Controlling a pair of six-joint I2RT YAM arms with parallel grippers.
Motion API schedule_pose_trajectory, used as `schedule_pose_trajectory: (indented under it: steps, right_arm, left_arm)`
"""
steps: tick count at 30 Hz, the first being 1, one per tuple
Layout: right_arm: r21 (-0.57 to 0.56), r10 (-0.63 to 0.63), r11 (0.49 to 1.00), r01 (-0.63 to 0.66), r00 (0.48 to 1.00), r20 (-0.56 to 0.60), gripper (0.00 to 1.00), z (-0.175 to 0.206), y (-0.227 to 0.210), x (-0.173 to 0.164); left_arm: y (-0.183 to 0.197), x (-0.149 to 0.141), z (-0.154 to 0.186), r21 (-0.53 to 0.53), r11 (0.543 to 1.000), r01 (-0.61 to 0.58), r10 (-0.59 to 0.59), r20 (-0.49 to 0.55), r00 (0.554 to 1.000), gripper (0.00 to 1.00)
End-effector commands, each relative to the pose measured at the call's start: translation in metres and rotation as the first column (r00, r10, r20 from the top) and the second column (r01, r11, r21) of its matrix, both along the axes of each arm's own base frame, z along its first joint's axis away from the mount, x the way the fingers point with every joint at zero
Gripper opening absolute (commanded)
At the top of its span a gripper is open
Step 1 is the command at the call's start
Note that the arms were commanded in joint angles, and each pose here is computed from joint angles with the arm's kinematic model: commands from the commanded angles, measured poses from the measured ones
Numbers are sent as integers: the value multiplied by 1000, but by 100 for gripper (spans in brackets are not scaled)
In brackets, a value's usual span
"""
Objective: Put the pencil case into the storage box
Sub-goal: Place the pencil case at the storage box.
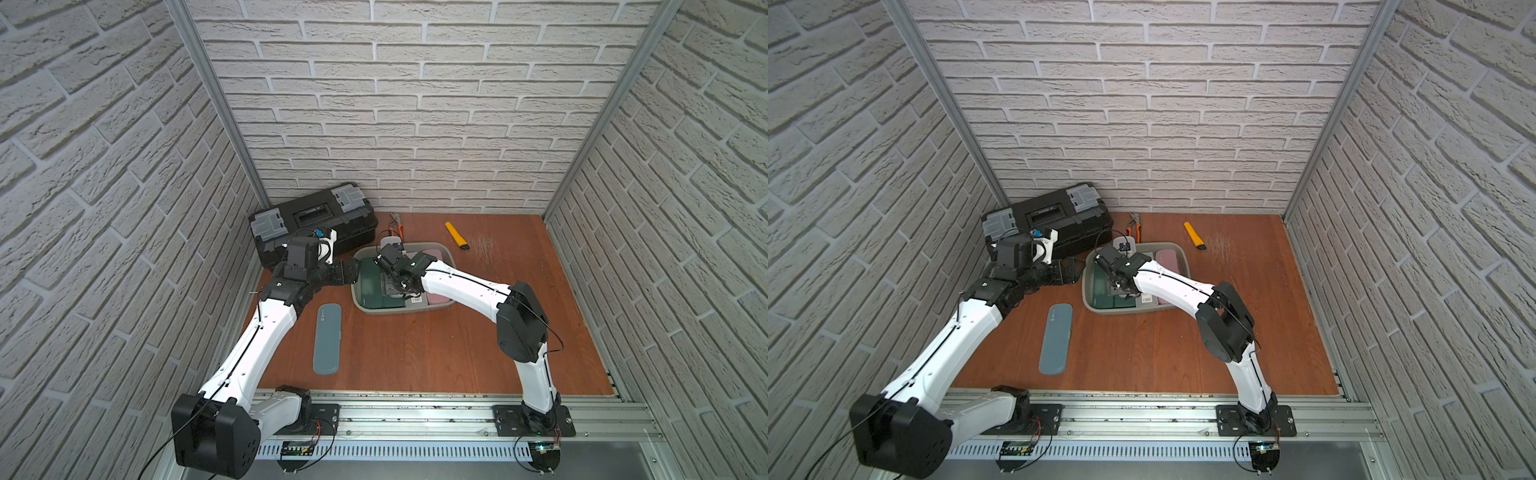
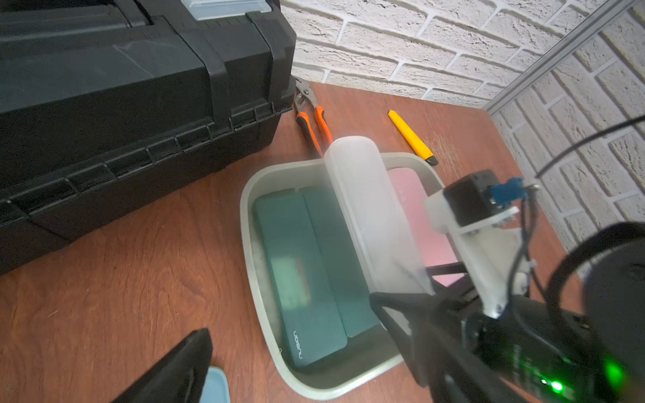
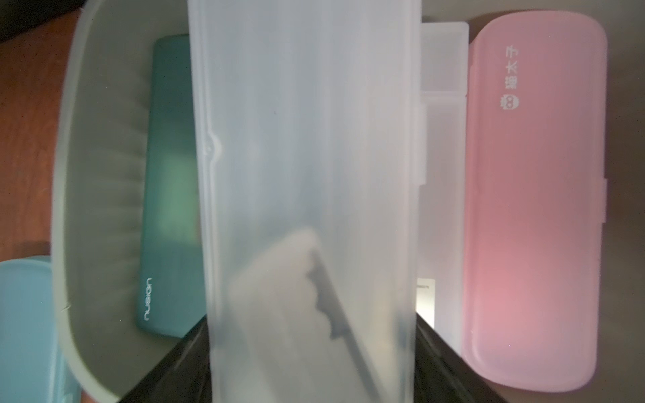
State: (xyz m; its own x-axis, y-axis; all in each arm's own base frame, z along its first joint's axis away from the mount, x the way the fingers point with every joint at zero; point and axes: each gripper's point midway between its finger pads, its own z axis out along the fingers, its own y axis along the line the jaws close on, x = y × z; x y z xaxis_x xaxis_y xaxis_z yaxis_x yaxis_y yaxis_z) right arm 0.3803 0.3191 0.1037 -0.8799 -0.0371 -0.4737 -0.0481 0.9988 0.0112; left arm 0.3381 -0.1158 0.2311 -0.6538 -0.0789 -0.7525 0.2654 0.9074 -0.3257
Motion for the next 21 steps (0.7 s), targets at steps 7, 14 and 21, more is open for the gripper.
schedule_pose_trajectory:
  steps: [7, 14, 21]
  right_arm:
    - [-5, -41, 999, 41, 999, 11, 49, -5, 4, 5]
    - [23, -12, 1000, 12, 1000, 7, 70, -4, 15, -1]
    - [34, -3, 999, 2, 1000, 11, 83, 1, 18, -4]
  left_arm:
    - [-3, 4, 18, -14, 1000, 16, -16, 62, 998, 98]
    - [-1, 4, 17, -10, 1000, 6, -5, 62, 998, 98]
    - [1, 5, 14, -1, 1000, -5, 5, 53, 999, 99]
